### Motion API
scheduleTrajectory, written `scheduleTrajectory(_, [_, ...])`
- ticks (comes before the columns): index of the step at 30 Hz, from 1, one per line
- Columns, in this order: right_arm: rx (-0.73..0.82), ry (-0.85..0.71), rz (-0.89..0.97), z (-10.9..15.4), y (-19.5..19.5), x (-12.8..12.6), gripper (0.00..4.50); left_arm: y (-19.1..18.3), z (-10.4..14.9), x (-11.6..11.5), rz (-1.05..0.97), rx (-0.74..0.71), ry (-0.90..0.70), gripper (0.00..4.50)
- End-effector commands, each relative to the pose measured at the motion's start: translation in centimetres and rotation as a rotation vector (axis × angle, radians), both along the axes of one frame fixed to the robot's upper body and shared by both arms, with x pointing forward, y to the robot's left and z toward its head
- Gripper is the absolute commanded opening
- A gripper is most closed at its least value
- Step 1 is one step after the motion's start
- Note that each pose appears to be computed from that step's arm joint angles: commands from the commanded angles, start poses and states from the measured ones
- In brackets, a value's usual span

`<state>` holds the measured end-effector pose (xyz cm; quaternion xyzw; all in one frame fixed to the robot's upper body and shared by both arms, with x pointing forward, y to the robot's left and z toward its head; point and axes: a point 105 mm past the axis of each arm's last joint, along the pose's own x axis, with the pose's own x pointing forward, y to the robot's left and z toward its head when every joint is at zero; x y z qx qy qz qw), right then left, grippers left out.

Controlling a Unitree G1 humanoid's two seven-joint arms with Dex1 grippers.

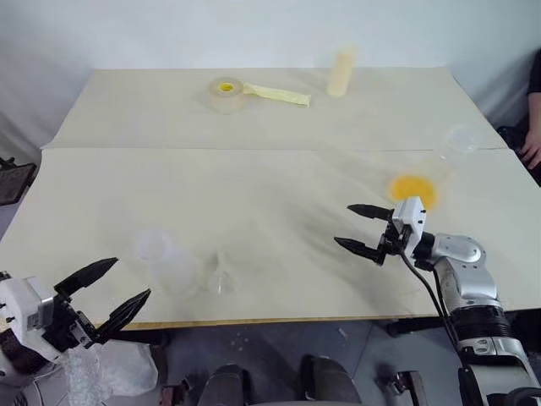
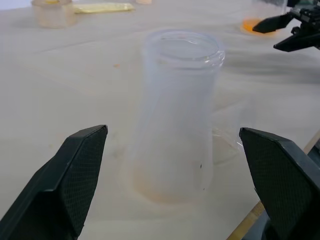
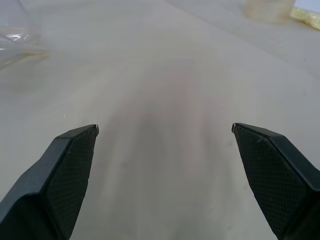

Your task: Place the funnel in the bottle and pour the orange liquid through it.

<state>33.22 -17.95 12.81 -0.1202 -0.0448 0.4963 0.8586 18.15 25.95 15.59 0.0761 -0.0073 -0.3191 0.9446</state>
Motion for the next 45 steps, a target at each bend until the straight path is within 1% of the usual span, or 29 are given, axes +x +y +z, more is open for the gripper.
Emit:
scheduleTrajectory(1, [0.009, -0.046, -0.011, 1.1, -0.3, -0.2, 4.49, -0.8, 0.9, 0.8, -0.039, 0.013, -0.043, 4.50])
scheduleTrajectory(5, [0.012, -0.049, -0.019, 1.2, -0.2, -0.2, 4.49, -1.1, 1.1, 2.2, -0.055, 0.020, -0.058, 4.50])
scheduleTrajectory(9, [0.017, -0.053, -0.022, 1.2, -0.1, -0.3, 4.49, -1.4, 1.7, 3.7, -0.041, -0.006, -0.100, 4.50])
scheduleTrajectory(13, [0.021, -0.056, -0.024, 1.3, 0.0, -0.5, 4.49, -1.8, 1.2, 4.1, -0.060, -0.005, -0.064, 4.50])
scheduleTrajectory(16, [0.024, -0.058, -0.028, 1.3, 0.0, -0.5, 4.50, -2.1, 0.8, 4.1, -0.085, 0.012, -0.050, 3.89])
scheduleTrajectory(19, [0.025, -0.060, -0.032, 1.4, -0.1, -0.5, 4.50, -2.3, 1.0, 4.4, -0.096, 0.007, -0.060, 3.02])
scheduleTrajectory(21, [0.028, -0.063, -0.034, 1.5, 0.0, -0.5, 4.50, -2.4, 1.1, 4.5, -0.105, 0.002, -0.060, 2.36])
scheduleTrajectory(22, [0.033, -0.066, -0.037, 1.6, 0.0, -0.5, 4.50, -2.4, 1.2, 4.6, -0.108, -0.001, -0.063, 2.29])
scheduleTrajectory(26, [0.057, -0.076, -0.052, 2.1, -0.1, -0.5, 4.50, -2.7, 2.2, 5.3, -0.124, -0.019, -0.088, 2.29])
scheduleTrajectory(30, [0.062, -0.048, -0.099, 2.4, -0.2, -0.3, 4.50, -2.7, 4.0, 7.2, -0.135, -0.004, -0.135, 2.29])
scheduleTrajectory(34, [0.124, -0.077, -0.152, 3.5, 0.0, 0.0, 4.50, -3.5, 5.8, 9.2, -0.187, 0.009, -0.181, 2.29])
scheduleTrajectory(38, [0.173, -0.112, -0.223, 4.4, 0.1, 0.0, 4.50, -5.4, 7.5, 11.7, -0.261, 0.011, -0.236, 2.29])
scheduleTrajectory(42, [0.205, -0.121, -0.255, 4.5, 0.3, -0.6, 4.50, -8.4, 8.2, 14.1, -0.370, 0.019, -0.261, 2.29])
scheduleTrajectory(45, [0.220, -0.123, -0.276, 4.5, 0.3, -1.0, 4.50, -10.3, 8.3, 15.1, -0.428, 0.020, -0.265, 2.29])
